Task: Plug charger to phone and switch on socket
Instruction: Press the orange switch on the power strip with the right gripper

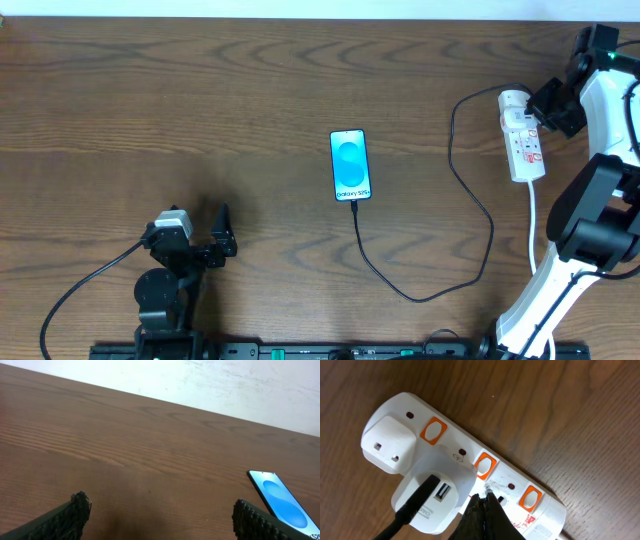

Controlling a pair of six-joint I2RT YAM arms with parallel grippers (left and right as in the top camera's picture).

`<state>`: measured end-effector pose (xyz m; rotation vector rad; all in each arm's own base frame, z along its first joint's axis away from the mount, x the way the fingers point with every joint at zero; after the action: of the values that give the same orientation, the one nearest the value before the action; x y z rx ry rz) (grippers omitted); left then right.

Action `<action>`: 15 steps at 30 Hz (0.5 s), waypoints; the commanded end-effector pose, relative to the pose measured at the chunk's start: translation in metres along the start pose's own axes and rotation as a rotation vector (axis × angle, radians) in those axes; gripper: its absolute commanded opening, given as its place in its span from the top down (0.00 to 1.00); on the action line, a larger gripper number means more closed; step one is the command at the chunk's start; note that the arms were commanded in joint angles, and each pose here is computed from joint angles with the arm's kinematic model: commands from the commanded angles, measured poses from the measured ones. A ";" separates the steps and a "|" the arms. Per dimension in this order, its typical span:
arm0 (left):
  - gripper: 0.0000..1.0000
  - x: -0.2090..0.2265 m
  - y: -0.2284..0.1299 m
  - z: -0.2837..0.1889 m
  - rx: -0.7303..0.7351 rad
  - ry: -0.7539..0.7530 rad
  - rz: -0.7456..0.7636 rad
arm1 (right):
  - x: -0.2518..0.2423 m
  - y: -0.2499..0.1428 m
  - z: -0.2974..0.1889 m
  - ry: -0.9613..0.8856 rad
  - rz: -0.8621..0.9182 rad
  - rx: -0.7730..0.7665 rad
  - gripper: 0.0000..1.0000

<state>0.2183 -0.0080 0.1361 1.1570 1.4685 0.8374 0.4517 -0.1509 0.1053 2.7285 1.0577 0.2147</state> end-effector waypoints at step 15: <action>0.07 0.002 -0.015 0.002 0.048 -0.006 0.016 | -0.011 -0.004 0.026 -0.051 -0.007 0.016 0.98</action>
<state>0.2183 -0.0080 0.1361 1.1570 1.4685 0.8374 0.4516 -0.1527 0.0974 2.7190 1.0515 0.2082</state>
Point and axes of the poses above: each gripper's point midway between its finger pads, its own z axis out along the fingers, its own x axis along the line the jaws close on, y = z × x, the point moved 3 cm from there along -z, back along the fingers, and after that the axes turned 4 degrees about -z, right-handed, at the moved point
